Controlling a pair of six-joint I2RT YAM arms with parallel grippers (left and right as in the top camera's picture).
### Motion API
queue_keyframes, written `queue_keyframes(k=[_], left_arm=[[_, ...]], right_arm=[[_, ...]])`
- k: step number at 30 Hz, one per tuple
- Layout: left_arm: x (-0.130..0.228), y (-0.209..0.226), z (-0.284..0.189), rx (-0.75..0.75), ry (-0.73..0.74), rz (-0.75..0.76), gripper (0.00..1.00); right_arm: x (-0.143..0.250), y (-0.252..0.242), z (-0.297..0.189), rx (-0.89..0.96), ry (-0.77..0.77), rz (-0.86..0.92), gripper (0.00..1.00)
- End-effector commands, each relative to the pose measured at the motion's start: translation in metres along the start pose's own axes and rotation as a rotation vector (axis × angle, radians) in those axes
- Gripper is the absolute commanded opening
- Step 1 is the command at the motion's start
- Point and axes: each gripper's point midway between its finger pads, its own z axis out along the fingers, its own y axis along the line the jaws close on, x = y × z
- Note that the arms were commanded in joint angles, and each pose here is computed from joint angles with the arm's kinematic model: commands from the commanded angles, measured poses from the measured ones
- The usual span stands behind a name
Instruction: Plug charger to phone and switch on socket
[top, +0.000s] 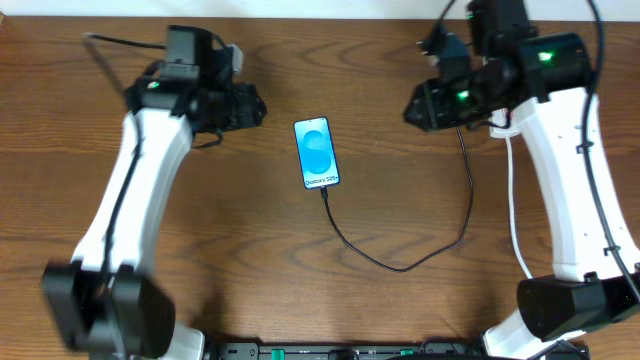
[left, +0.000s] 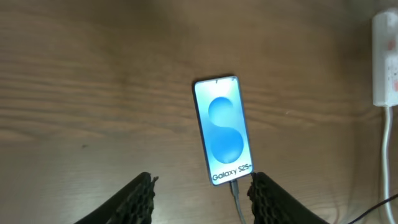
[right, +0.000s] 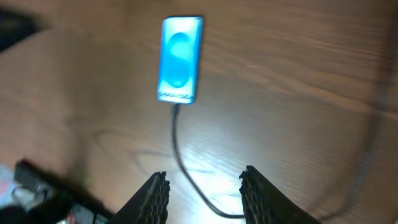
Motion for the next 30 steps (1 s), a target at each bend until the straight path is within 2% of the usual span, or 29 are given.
queue_keyframes(k=[1,3,5,6,10,25,28,30], left_arm=[[-0.011,0.001,-0.046,-0.076,-0.111,0.036,0.57],[-0.008,-0.005,-0.065,-0.069,-0.136,0.043,0.59],[-0.003,-0.009,-0.079,-0.065,-0.152,0.047,0.62],[0.000,-0.010,-0.086,-0.065,-0.157,0.049,0.70],[0.007,-0.013,-0.100,-0.063,-0.162,0.050,0.90],[0.015,-0.011,-0.099,-0.071,-0.130,0.041,0.92],[0.015,-0.011,-0.099,-0.070,-0.130,0.042,0.92],[0.015,-0.011,-0.099,-0.071,-0.130,0.042,0.92]], right_arm=[[-0.007,-0.039,-0.043,0.134,-0.117,0.079,0.37],[-0.006,-0.067,-0.056,0.227,-0.141,0.122,0.33],[-0.003,-0.093,-0.067,0.303,-0.155,0.171,0.37],[-0.001,-0.107,-0.073,0.336,-0.161,0.199,0.39],[0.007,-0.149,-0.086,0.398,-0.177,0.333,0.48],[0.020,-0.256,-0.046,0.420,-0.115,0.585,0.51],[0.020,-0.275,-0.031,0.415,-0.098,0.606,0.55],[0.021,-0.288,-0.018,0.414,-0.080,0.624,0.62]])
